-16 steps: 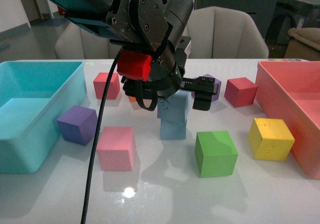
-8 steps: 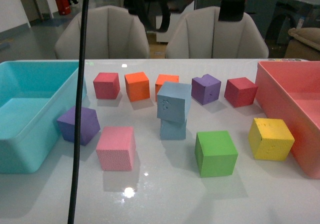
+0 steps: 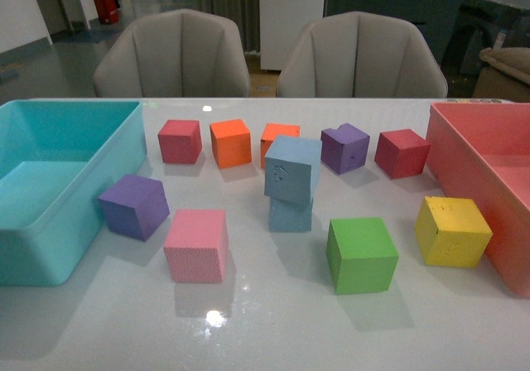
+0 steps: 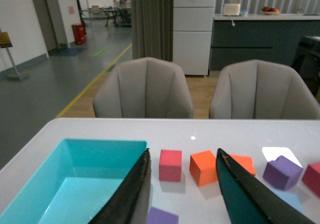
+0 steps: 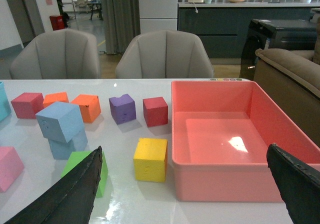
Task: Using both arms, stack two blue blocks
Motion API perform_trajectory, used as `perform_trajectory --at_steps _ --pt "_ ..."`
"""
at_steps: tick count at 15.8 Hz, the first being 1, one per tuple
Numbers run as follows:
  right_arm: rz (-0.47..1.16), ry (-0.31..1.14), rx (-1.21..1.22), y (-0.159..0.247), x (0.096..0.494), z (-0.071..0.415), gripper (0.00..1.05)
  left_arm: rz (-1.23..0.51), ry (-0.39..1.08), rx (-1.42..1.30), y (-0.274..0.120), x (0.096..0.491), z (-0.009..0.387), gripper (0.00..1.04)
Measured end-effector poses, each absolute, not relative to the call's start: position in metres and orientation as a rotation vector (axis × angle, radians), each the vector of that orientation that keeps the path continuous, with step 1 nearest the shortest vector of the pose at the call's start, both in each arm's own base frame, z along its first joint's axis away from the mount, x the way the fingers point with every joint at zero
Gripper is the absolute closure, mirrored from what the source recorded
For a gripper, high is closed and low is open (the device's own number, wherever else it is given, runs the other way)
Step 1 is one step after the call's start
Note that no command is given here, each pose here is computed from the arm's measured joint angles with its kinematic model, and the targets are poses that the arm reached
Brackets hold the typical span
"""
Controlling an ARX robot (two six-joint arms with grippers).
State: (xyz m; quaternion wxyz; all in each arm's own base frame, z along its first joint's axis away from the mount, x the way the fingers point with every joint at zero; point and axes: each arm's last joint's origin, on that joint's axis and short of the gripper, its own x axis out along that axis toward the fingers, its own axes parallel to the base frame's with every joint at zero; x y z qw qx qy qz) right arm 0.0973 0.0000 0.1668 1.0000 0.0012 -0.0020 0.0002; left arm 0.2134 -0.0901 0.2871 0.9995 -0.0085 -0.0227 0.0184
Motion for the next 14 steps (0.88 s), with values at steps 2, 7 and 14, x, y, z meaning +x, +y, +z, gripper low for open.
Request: perform_trajectory --at_steps 2,7,14 --pt "0.000 -0.004 0.002 0.000 0.097 0.167 0.06 -0.005 0.005 0.009 -0.067 0.193 0.248 0.86" --pt "0.000 -0.004 0.002 0.000 0.097 0.167 0.06 0.003 0.008 0.005 -0.027 0.159 0.207 1.03" --pt "0.000 -0.004 0.002 0.000 0.097 0.167 0.06 -0.010 0.008 0.003 -0.004 0.133 0.183 1.03"
